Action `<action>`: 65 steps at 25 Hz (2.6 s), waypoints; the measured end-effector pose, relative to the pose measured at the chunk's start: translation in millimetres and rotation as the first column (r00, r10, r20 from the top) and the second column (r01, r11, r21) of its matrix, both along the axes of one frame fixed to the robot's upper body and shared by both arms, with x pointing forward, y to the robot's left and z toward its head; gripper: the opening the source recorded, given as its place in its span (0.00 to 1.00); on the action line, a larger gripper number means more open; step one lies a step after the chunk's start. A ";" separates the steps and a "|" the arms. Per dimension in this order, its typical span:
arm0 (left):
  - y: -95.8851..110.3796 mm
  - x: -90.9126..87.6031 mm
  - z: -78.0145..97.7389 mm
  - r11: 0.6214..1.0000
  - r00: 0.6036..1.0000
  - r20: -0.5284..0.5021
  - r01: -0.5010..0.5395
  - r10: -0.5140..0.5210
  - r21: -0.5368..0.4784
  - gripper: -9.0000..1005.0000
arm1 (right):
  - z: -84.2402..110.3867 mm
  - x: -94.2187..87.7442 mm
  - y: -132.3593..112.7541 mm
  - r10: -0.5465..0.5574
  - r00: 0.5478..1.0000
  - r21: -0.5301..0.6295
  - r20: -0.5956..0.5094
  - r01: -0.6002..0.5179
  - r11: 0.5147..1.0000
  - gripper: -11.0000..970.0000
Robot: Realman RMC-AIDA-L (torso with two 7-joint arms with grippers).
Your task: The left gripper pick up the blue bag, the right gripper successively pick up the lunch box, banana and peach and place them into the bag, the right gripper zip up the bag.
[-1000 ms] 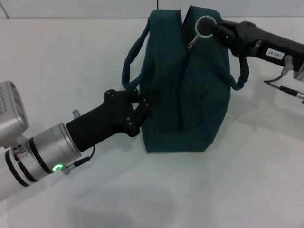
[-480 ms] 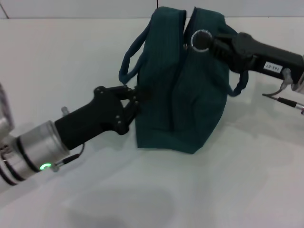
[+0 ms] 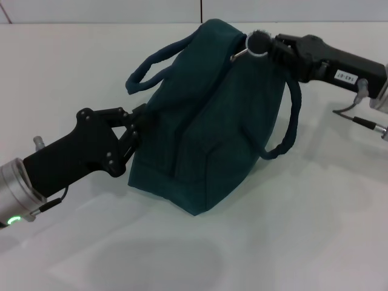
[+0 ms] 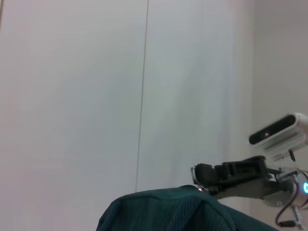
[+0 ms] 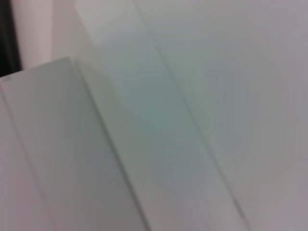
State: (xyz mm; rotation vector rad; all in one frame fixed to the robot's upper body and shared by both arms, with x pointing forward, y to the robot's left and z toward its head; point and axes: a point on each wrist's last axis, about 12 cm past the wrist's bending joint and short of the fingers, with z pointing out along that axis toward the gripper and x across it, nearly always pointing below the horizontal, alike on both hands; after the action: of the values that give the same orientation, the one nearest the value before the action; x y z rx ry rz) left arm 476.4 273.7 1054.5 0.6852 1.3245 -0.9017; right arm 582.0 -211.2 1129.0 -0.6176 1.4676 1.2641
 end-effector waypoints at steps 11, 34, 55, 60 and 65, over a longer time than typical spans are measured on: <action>2.6 3.2 1.2 1.000 1.000 0.006 -0.001 0.001 0.021 0.06 | -2.0 17.9 -13.2 -0.173 0.985 -0.021 -0.023 0.172 0.985 0.02; 11.2 16.6 5.0 0.985 0.987 -0.063 -0.153 0.148 -0.085 0.06 | -25.2 -12.1 -36.6 -0.195 0.980 -0.023 -0.032 0.194 0.981 0.02; 8.0 15.5 2.0 0.983 0.985 -0.087 -0.158 0.150 -0.091 0.07 | -59.5 3.7 -37.4 -0.347 0.933 -0.264 -0.093 0.313 0.913 0.02; 5.9 16.2 2.2 0.984 0.986 -0.090 -0.150 0.142 -0.095 0.08 | -57.9 -0.4 -32.4 -0.307 0.947 -0.234 -0.092 0.279 0.931 0.02; 3.1 17.3 -0.3 0.982 0.982 -0.115 -0.160 0.149 -0.096 0.09 | -48.3 -4.4 -32.4 -0.276 0.959 -0.155 -0.058 0.265 0.952 0.02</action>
State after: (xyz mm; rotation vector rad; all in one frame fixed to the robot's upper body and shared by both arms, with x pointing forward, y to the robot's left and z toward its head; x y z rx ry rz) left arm 493.7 276.8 1054.2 0.4507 1.3950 -0.8852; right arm 577.6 -243.6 1080.7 -0.4461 1.6598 0.9829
